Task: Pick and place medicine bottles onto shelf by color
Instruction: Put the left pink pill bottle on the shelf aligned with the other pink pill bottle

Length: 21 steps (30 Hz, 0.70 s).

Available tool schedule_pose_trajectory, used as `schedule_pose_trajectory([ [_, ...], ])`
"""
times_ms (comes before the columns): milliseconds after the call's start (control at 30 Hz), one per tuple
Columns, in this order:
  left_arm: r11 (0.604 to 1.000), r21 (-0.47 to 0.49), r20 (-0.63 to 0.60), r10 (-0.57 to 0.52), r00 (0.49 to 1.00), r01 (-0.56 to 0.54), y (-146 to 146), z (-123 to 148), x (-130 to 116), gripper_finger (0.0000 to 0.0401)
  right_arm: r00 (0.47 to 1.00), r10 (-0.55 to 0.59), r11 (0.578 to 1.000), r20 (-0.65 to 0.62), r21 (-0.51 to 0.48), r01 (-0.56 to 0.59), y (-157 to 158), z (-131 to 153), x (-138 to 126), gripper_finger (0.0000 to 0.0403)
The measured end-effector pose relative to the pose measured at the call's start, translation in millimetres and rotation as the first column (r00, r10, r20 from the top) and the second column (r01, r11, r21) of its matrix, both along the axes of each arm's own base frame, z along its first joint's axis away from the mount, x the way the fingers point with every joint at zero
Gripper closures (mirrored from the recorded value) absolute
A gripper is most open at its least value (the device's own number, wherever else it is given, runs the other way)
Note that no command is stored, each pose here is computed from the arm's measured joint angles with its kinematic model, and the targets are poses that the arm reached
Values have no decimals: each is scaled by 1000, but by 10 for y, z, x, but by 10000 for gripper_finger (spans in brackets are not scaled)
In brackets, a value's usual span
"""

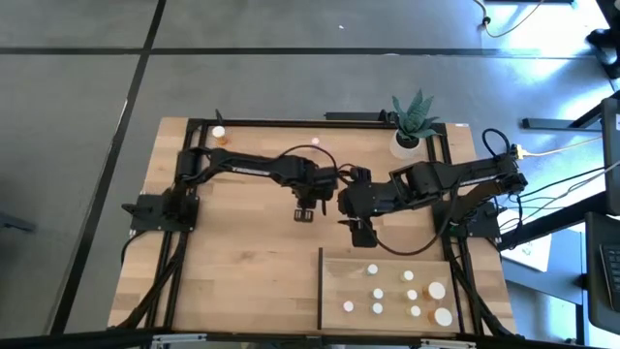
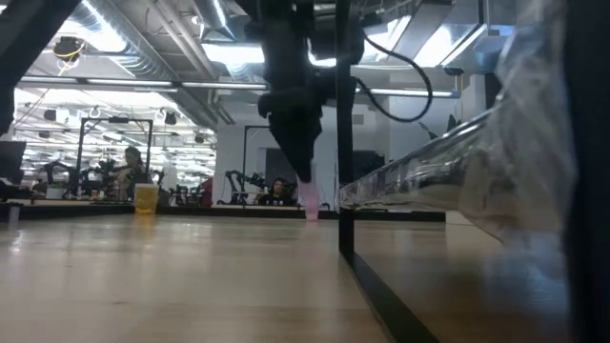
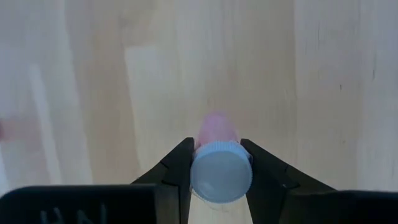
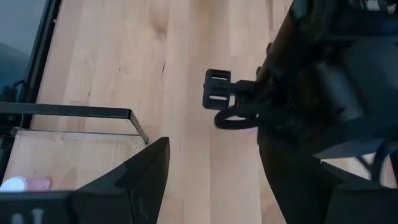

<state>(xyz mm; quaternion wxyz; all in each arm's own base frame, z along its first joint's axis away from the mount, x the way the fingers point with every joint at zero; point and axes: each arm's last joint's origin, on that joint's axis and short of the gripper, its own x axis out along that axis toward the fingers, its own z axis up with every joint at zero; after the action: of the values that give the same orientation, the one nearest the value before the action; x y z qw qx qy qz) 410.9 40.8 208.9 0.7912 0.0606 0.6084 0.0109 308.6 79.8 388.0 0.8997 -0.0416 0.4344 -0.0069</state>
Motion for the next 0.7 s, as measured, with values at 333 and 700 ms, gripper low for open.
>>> schedule_pose_trajectory([
  [333, 1000, -5, -73, -16, 997, 16, 20, -271, 58, 299, 1000, 0, 1000, 0, 0, 0, 0, 0, 0, 151],
  [700, 1000, -4, -74, -13, 997, 13, 31, -287, 63, 299, 1000, -1, 1000, 13, 4, 1, 2, 8, 10, 151],
])
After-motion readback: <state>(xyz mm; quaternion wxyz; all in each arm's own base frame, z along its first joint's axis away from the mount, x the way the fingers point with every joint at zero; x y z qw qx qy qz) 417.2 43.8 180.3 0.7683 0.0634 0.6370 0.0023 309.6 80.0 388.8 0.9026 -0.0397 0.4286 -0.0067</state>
